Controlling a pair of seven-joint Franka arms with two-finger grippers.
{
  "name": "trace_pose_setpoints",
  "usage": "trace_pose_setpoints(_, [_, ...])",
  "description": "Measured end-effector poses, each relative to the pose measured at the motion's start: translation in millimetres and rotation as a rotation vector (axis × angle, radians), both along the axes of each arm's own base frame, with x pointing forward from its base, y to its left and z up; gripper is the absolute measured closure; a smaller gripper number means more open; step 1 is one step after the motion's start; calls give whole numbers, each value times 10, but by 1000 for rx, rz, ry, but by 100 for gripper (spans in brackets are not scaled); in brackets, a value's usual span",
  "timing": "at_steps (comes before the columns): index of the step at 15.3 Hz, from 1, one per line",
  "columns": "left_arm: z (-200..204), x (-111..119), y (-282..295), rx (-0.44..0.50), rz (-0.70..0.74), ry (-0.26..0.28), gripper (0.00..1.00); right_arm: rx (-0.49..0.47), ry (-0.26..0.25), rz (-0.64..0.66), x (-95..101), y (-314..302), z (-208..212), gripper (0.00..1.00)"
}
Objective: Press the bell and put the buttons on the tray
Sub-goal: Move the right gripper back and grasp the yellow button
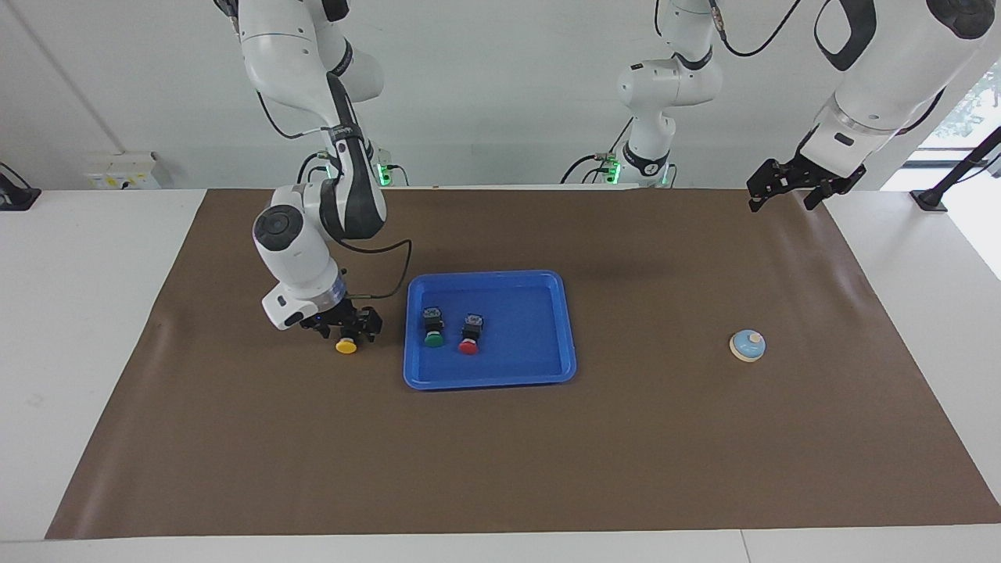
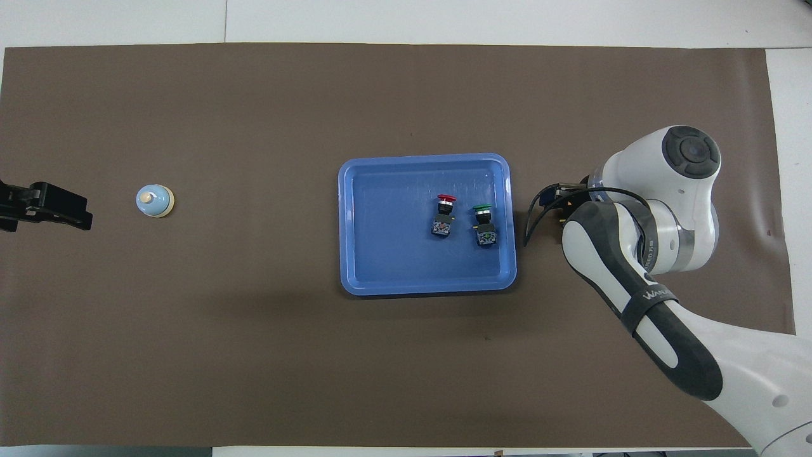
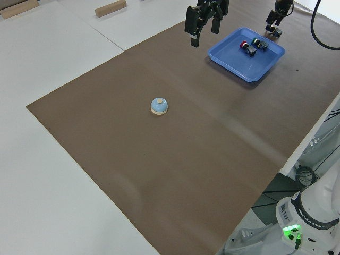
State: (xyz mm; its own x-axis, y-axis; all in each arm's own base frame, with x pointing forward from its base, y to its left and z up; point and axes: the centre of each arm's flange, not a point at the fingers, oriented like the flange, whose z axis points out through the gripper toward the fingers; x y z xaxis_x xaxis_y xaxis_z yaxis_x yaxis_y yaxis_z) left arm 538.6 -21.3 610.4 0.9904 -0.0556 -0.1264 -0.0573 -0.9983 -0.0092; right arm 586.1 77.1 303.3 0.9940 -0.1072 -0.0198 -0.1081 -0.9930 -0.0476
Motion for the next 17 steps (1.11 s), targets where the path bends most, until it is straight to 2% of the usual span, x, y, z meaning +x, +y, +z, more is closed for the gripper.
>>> trace_pose_setpoints(4, [0, 0, 0, 0, 0, 0, 0, 2, -28, 15, 15, 48, 11, 0])
trace_pose_setpoints(12, [0, 0, 0, 0, 0, 0, 0, 1, -27, 16, 4, 55, -23, 0])
trace_pose_setpoints(17, [0, 0, 0, 0, 0, 0, 0, 3, -67, 13, 50, 55, -51, 0])
